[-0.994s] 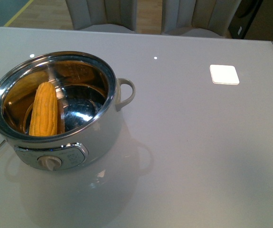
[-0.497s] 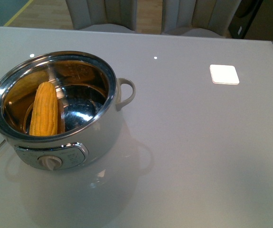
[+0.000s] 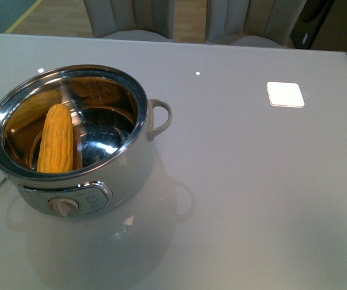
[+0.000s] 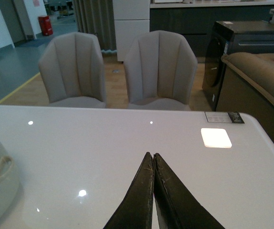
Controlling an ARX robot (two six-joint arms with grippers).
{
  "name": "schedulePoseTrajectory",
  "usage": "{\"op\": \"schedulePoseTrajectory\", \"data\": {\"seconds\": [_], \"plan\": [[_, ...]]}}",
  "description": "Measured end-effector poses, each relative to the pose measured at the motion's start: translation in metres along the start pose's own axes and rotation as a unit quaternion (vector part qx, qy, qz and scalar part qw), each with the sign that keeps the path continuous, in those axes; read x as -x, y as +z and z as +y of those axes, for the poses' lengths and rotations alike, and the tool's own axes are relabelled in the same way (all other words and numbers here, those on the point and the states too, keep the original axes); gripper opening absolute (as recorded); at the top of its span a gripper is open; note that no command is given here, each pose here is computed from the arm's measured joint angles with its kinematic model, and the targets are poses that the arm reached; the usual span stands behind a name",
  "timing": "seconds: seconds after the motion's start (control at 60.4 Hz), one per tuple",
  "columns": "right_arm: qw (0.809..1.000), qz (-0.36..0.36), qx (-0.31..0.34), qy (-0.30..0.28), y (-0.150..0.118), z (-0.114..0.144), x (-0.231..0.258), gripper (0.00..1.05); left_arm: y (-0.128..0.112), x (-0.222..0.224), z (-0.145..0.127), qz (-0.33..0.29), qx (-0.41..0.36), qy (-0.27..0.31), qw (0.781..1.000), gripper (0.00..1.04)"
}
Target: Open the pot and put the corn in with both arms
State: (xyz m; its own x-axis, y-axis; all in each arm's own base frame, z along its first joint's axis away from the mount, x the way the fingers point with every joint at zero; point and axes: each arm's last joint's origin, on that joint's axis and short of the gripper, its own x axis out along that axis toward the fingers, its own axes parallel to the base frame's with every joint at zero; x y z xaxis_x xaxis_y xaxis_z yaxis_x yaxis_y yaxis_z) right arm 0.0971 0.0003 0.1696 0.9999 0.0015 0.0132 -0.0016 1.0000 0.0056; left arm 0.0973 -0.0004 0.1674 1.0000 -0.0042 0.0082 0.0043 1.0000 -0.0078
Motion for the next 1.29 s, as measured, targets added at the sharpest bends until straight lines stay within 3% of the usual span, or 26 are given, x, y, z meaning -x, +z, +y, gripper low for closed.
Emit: {"op": "schedulePoseTrajectory", "data": {"seconds": [0.265, 0.795, 1.292], "plan": [[1.000, 0.000, 0.000, 0.000, 0.0000, 0.0000, 0.0001, 0.02, -0.0001, 0.0000, 0.0000, 0.000, 0.000, 0.000, 1.000, 0.98], [1.000, 0.000, 0.000, 0.000, 0.0000, 0.0000, 0.0002, 0.97, 0.0000, 0.0000, 0.0000, 0.000, 0.000, 0.000, 1.000, 0.98], [1.000, 0.000, 0.000, 0.000, 0.0000, 0.0000, 0.0002, 0.96, -0.0001, 0.0000, 0.0000, 0.000, 0.000, 0.000, 1.000, 0.98]]}}
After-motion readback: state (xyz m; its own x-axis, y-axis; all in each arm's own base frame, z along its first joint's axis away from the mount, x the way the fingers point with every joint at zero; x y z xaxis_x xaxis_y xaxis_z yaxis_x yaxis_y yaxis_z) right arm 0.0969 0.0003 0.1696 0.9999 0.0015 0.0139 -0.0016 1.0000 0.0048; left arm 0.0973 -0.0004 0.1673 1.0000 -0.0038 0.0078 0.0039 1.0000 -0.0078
